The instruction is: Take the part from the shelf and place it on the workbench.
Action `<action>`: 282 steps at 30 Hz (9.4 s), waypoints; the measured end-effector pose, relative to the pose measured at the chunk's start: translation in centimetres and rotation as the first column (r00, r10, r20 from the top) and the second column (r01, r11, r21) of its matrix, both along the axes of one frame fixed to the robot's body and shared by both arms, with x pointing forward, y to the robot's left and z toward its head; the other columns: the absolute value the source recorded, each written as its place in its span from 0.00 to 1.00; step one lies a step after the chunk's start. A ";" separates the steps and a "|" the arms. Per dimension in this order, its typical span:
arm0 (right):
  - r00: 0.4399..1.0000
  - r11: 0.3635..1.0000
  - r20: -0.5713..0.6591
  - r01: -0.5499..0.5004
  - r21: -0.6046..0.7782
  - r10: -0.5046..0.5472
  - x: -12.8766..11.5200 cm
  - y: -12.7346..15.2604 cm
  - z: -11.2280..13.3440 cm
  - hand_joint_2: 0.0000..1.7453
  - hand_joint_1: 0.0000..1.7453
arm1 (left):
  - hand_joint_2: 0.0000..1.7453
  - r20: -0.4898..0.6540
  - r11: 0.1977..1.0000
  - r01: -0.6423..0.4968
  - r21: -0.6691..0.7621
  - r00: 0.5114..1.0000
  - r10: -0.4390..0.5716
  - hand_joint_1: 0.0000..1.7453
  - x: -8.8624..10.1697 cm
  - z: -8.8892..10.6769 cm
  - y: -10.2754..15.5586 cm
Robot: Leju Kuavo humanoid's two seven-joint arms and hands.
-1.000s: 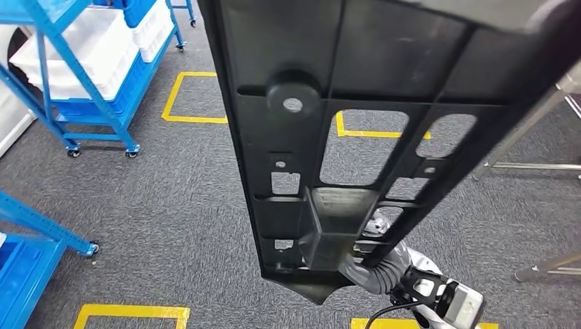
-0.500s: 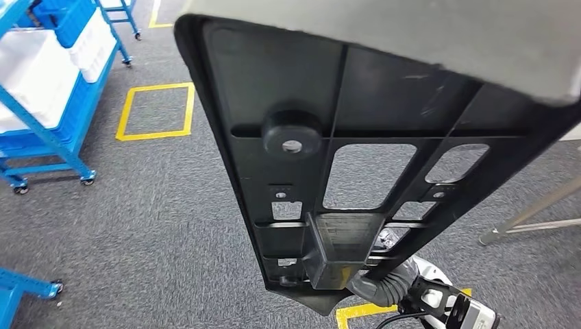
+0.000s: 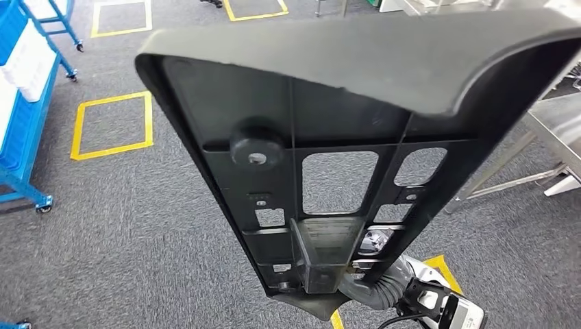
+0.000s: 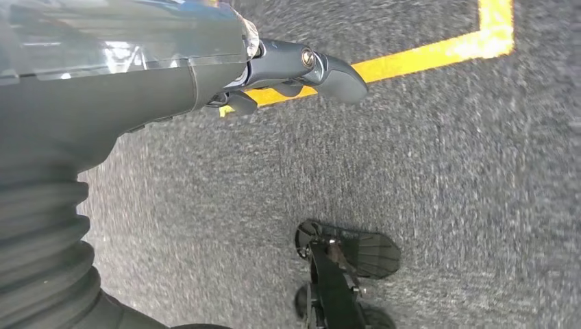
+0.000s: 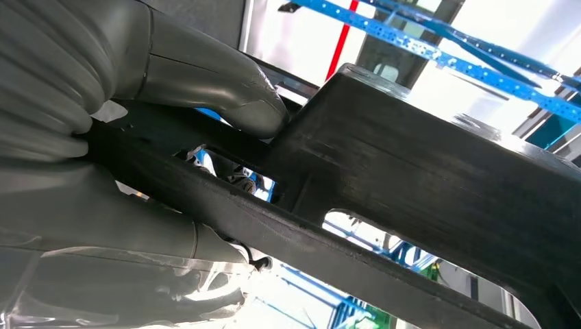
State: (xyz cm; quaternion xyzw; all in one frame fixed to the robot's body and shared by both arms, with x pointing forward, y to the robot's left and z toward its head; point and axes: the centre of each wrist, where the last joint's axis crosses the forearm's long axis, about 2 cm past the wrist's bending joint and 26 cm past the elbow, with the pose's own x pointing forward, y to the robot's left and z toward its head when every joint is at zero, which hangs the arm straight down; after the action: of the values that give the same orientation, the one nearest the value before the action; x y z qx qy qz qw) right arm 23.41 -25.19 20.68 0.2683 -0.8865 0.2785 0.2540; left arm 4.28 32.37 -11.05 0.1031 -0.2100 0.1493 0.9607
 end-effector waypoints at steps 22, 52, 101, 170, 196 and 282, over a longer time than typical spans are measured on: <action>1.000 1.000 -0.003 -0.026 -0.011 0.026 1.6 0.2 0.9 1.00 1.00 | 1.00 -0.016 0.999 -0.045 -0.005 0.999 0.045 0.00 0.4 0.0 0.0; 0.999 0.999 -0.021 -0.027 0.037 0.028 3.1 0.4 1.0 1.00 1.00 | 1.00 -0.018 0.998 -0.068 0.013 0.997 0.068 0.00 0.3 0.1 0.6; 0.999 0.999 -0.017 -0.026 0.032 0.027 5.2 0.8 2.2 1.00 1.00 | 1.00 0.010 0.995 -0.100 0.004 0.995 0.100 0.00 0.4 0.1 0.5; 1.000 0.998 0.028 -0.015 0.065 0.013 4.5 1.2 2.3 1.00 1.00 | 1.00 0.044 0.995 -0.096 -0.005 0.994 0.096 0.00 0.3 0.1 1.5; 1.000 0.998 0.013 -0.008 0.055 0.007 4.0 1.1 1.4 1.00 1.00 | 1.00 0.048 0.996 -0.090 -0.014 0.995 0.091 0.00 0.1 0.1 1.5; 1.000 1.000 -0.006 0.003 0.028 -0.003 3.1 0.8 0.4 1.00 1.00 | 1.00 0.052 0.995 -0.097 -0.030 0.994 0.099 0.00 0.0 0.1 0.9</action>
State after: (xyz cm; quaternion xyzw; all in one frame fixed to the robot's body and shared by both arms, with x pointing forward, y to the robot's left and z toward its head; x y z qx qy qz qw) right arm 26.53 -24.39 21.04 0.2712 -0.8901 0.2648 0.2531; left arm 4.28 33.25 -10.99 0.0963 -0.2284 0.2018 0.9476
